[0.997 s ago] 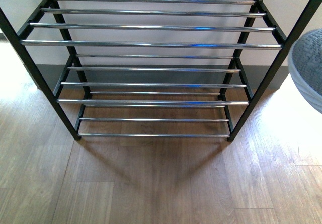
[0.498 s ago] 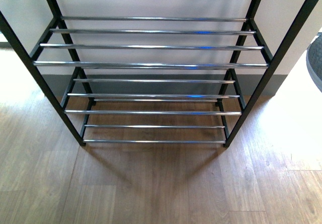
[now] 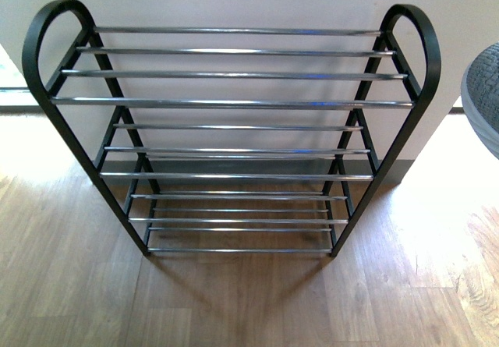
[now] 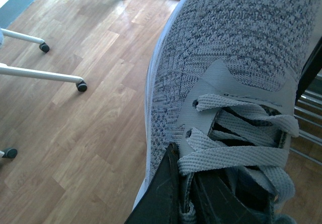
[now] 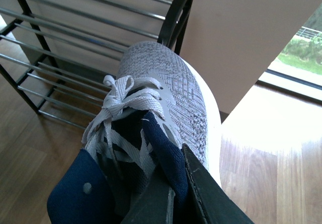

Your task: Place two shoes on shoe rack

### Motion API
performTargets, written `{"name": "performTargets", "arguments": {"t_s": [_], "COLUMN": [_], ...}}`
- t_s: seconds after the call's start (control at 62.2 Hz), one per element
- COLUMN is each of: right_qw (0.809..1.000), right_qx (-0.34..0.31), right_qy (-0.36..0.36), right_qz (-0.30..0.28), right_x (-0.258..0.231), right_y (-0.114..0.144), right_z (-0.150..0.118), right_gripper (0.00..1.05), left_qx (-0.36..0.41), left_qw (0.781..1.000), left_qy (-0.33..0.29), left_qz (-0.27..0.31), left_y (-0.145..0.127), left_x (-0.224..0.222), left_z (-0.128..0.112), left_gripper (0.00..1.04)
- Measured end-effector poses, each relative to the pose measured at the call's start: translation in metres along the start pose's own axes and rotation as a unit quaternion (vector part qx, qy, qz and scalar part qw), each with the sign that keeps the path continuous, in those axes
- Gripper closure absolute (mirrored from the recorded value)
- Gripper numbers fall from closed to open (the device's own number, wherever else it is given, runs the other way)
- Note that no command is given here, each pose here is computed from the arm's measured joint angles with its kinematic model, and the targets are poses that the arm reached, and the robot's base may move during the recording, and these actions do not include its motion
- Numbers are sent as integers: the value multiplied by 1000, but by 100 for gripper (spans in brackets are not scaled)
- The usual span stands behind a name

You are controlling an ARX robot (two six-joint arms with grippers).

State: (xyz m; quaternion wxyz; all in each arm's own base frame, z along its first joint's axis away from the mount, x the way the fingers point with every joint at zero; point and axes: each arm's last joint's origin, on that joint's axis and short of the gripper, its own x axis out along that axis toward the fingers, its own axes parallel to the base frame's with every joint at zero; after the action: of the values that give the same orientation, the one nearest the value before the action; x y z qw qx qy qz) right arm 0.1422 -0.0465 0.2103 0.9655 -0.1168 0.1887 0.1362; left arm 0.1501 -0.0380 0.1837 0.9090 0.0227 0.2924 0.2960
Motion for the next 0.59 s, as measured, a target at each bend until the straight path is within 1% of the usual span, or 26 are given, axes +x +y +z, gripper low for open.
{"name": "performTargets", "arguments": {"t_s": [0.322, 0.595], "right_qw": [1000, 1000], "right_qx": [0, 1], "right_qy": [2, -3], "right_qz": [-4, 6], "right_x": [0, 0], "right_y": [0, 1], "right_z": [0, 0], "right_gripper": [104, 104], "left_qx": [1, -2], "left_qw": [1000, 1000], "left_qy": [5, -2], "left_qz": [-10, 5], "left_y": [-1, 1], "left_x": [0, 0], "left_z": [0, 0], "left_gripper": [103, 103]}}
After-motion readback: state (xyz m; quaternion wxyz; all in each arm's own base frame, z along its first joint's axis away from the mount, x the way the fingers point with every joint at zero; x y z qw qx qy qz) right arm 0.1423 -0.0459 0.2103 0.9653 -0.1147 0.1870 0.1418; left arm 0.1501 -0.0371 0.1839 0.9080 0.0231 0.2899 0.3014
